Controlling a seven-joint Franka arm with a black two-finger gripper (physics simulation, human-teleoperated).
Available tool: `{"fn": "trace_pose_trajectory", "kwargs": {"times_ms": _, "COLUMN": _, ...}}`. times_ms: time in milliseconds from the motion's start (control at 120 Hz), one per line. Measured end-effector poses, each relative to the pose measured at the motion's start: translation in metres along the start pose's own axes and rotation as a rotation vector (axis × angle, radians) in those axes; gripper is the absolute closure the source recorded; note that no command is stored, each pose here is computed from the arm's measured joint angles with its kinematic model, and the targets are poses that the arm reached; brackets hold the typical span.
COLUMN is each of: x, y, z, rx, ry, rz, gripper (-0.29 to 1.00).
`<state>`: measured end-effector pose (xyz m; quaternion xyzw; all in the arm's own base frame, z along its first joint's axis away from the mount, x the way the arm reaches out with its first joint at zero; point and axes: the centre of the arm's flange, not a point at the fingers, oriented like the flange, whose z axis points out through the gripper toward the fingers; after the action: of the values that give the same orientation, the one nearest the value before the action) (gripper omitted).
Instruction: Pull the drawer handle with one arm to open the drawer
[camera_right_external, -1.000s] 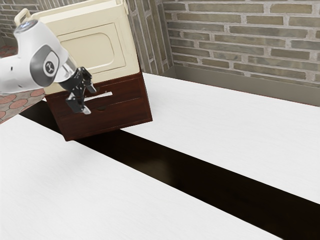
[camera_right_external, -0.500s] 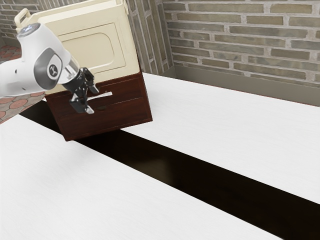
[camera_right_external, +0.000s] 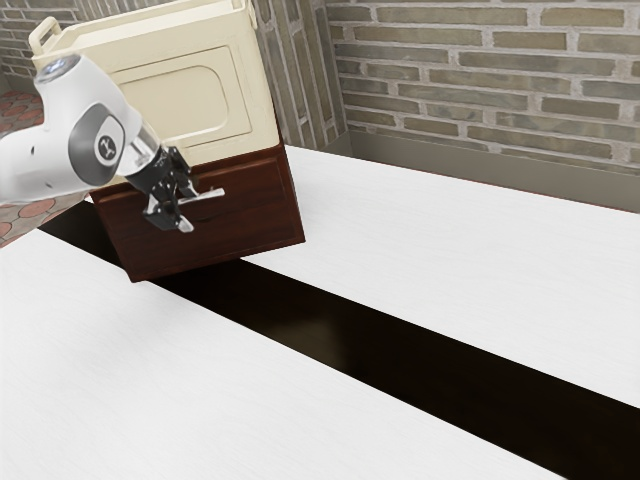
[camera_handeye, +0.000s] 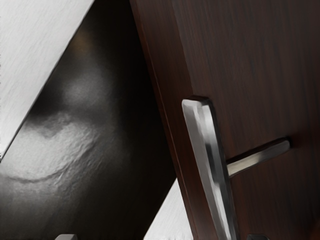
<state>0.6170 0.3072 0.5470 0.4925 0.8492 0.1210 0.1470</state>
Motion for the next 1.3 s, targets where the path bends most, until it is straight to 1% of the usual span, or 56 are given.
{"fn": "trace_pose_trajectory", "kwargs": {"times_ms": 317, "x": -0.002, "y": -0.016, "z": -0.002, "rx": 0.009, "ry": -0.005, "rz": -0.007, "gripper": 0.31}}
{"fn": "trace_pose_trajectory", "kwargs": {"times_ms": 975, "x": -0.012, "y": -0.049, "z": -0.013, "rx": -0.015, "ry": -0.015, "rz": -0.019, "gripper": 0.32}}
{"fn": "trace_pose_trajectory", "kwargs": {"times_ms": 1300, "x": -0.016, "y": -0.068, "z": -0.009, "rx": -0.012, "ry": -0.024, "rz": -0.030, "gripper": 0.32}}
